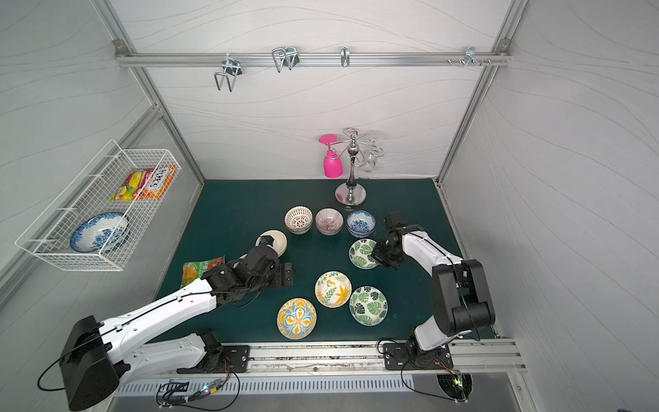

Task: Stack the bowls
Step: Move the bowl to the center of the board.

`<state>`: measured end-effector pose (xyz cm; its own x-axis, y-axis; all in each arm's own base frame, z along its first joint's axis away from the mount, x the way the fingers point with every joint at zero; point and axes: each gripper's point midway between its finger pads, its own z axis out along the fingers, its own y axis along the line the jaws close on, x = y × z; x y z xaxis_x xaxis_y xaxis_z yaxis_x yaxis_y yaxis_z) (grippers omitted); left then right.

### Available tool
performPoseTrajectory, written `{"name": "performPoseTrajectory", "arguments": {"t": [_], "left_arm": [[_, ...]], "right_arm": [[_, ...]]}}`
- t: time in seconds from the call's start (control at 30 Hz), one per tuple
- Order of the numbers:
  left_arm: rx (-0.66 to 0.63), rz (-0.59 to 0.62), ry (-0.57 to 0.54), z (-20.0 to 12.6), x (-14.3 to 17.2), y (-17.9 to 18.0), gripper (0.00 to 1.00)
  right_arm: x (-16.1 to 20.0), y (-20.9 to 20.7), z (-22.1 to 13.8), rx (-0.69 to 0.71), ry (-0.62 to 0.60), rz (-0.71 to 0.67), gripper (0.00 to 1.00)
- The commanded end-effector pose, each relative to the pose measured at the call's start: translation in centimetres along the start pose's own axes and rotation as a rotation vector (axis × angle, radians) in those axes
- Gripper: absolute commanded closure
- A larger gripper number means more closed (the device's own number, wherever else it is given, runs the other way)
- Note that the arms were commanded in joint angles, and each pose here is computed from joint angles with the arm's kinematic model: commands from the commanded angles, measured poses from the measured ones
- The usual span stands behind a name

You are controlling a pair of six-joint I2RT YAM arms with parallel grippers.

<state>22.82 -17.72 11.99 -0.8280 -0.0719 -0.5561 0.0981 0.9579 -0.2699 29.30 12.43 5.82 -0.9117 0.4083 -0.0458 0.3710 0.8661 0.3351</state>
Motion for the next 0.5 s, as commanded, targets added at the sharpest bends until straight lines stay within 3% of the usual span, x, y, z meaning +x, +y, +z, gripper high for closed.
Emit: {"name": "performPoseTrajectory", "arguments": {"t": [0.0,0.33,0.47], "left_arm": [[0.052,-0.028,-0.119,-1.0,-2.4,-0.7,0.0],[0.082,-0.06,-0.103,0.0,-1.9,-0.4,0.0],[0.085,-0.07,-0.1,0.3,-1.9,-0.2,0.0]], "right_arm": [[-0.5,2.4,0.3,-0.013,-0.006,-0.002,1.0],[-0.4,5.0,3.5,0.0,0.041,-0.016,1.0],[-0.6,5.6,3.8,-0.008,0.053,-0.017,0.96]]}}
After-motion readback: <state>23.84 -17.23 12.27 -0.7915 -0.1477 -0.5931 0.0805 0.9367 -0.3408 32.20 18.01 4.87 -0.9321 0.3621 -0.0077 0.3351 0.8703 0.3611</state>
